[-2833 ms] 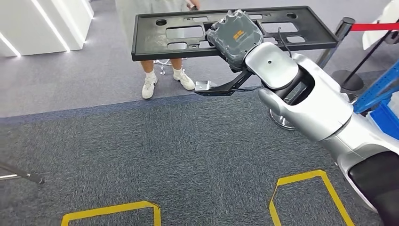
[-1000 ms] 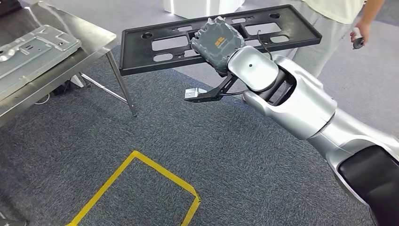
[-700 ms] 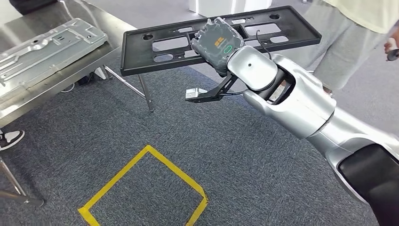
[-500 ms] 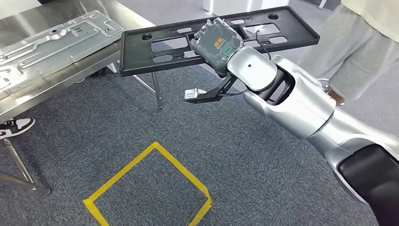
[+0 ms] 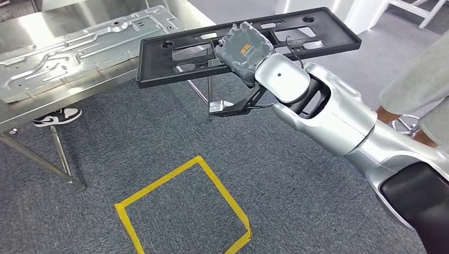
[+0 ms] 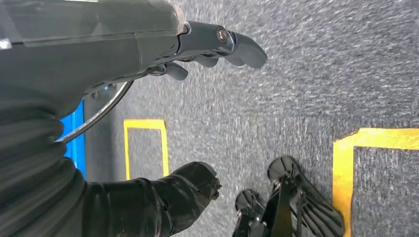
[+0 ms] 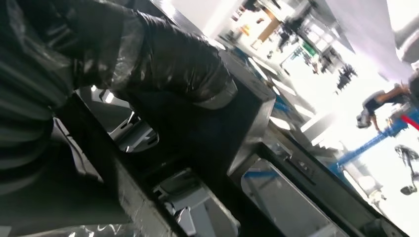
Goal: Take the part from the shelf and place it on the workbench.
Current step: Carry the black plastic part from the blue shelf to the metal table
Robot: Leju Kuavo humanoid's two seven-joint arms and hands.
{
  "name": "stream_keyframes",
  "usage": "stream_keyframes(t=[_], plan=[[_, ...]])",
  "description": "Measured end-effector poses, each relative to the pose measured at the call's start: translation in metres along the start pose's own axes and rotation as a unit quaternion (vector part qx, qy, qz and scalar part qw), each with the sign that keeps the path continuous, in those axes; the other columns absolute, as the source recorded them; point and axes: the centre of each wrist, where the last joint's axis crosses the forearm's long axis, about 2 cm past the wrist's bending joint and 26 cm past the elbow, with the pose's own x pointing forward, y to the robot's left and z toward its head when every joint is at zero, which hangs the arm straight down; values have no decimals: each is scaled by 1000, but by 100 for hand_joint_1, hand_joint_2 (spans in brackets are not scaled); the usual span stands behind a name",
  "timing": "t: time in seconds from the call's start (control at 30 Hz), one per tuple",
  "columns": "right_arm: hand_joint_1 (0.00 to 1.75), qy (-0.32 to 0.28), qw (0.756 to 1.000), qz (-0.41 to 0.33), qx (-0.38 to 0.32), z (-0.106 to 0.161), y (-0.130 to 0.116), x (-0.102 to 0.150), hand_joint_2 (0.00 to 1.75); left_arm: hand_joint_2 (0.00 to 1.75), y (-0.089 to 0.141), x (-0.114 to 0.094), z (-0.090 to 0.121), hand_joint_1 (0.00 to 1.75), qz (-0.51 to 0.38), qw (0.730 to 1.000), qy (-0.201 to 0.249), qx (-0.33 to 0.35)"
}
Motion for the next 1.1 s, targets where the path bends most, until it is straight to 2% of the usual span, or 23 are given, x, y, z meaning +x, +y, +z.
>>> stream_keyframes(t=[0.4,0.77,1.1], plan=[[175,-3,1000,2,-3,-4,-6,2,175,175,6,2,-2,0,-2,1000,-6,5],[175,-12,1000,-7,5,-2,2,-4,175,175,5,3,-2,0,6,1000,-11,-1],[175,-14,1000,-12,-6,-2,0,-6,175,175,4,1,-1,0,9,1000,-9,0]])
